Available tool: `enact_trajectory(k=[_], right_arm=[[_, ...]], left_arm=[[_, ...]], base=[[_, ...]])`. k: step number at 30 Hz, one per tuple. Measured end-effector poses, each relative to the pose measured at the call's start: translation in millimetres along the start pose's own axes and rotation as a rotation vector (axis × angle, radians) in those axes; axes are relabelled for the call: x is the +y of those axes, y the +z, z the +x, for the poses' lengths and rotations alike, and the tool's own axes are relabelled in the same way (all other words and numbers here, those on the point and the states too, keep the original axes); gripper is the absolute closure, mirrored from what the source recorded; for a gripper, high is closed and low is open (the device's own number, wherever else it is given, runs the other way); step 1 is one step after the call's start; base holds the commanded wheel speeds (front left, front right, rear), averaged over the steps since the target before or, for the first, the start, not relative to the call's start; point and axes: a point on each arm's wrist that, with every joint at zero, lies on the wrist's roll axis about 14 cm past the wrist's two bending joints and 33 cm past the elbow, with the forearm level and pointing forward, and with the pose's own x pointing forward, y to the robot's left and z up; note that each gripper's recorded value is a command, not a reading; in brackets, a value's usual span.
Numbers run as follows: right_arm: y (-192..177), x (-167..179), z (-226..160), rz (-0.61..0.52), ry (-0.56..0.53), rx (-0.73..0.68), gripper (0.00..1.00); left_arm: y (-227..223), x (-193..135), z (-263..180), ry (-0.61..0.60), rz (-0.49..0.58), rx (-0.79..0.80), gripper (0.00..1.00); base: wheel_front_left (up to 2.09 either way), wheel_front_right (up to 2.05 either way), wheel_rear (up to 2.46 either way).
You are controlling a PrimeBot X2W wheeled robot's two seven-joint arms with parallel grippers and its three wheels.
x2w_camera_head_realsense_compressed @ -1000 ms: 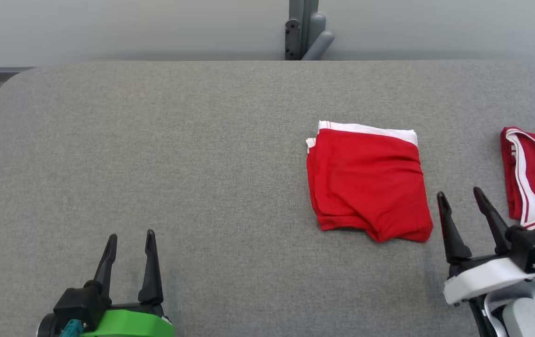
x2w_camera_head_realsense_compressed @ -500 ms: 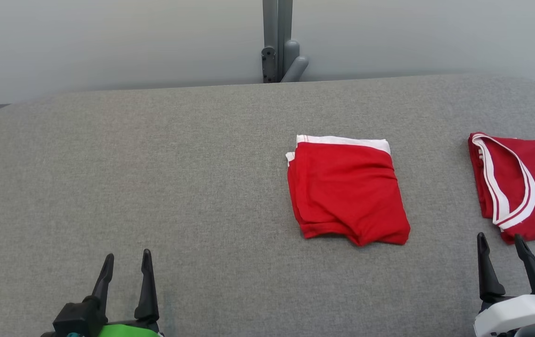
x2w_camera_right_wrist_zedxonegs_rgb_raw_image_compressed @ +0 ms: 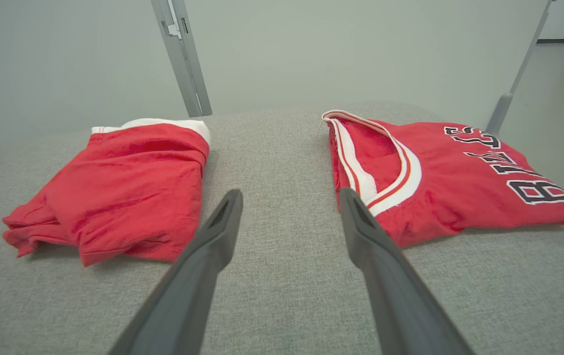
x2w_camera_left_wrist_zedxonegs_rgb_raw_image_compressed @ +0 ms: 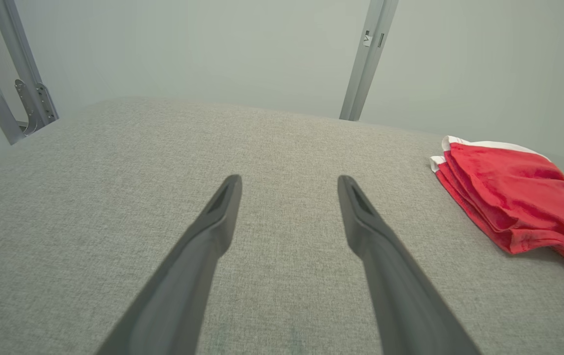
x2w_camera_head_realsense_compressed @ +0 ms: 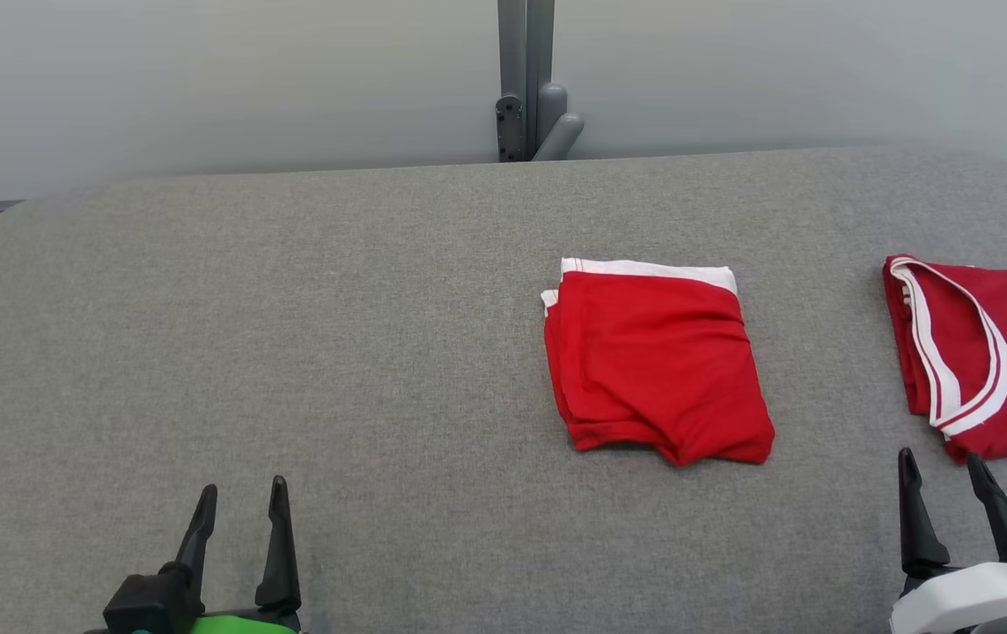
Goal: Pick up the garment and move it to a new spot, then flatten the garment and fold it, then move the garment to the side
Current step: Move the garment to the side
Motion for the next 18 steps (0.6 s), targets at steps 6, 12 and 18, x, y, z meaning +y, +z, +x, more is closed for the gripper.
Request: enact_trajectory(k=[6,12,18], right_arm=[[-5,7,6,0.054,0.016,0.013,0.00],[9,29,44,0.078,0.129,0.050,0.00],[2,53,80,0.144,0.226,0.253,0.00]], left_arm=[[0,3,-1,0.008,0.000,-0.001,0.00],[-4,3,2,0.011,0.004,0.013,0.00],[-7,3,14,0.006,0.008,0.023,0.00]], base=[[0.00,0.00,0.00],[0.00,0.00,0.00],[0.00,0.00,0.00]])
